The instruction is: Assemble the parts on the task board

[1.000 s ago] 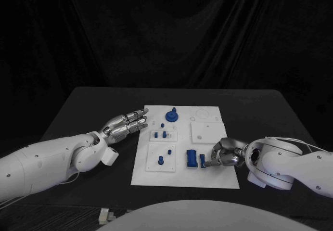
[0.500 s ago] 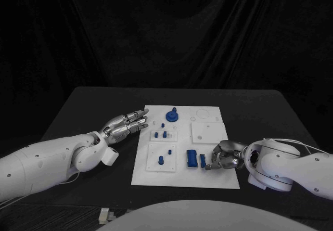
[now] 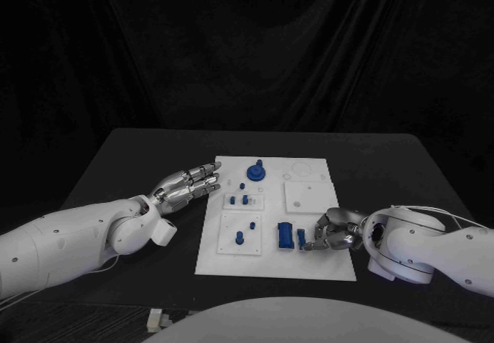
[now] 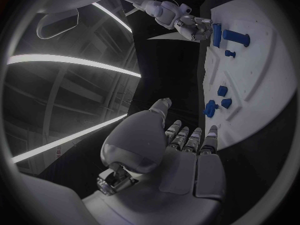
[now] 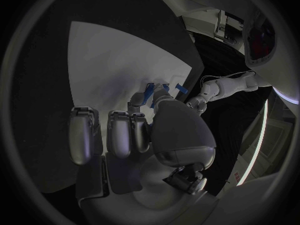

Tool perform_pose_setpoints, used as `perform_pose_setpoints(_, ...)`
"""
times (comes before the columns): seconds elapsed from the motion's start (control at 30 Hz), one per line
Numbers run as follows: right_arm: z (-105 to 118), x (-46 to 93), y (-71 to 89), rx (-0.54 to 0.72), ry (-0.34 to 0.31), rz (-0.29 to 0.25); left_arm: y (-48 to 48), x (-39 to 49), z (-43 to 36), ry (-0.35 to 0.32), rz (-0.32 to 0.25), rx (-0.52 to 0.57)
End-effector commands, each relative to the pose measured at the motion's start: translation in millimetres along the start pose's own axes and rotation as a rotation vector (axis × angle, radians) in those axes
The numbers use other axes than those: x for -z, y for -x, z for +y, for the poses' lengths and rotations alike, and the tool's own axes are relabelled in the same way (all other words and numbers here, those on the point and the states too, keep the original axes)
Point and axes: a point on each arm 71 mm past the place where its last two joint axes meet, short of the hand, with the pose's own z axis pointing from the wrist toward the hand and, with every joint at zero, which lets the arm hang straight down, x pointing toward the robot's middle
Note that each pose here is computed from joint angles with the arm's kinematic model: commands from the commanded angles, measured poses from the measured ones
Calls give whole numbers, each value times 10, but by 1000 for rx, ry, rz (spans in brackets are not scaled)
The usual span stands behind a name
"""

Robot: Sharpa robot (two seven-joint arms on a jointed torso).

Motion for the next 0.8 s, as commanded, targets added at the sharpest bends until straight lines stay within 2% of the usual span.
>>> perform_pose_setpoints(0.03, -20, -9, -3, 5, -24, -5, -22, -8, -3, -13, 13, 11)
perform_pose_setpoints(0.8, -19, -74, 2, 10, -51, -7, -35, 20, 48, -8, 13, 20)
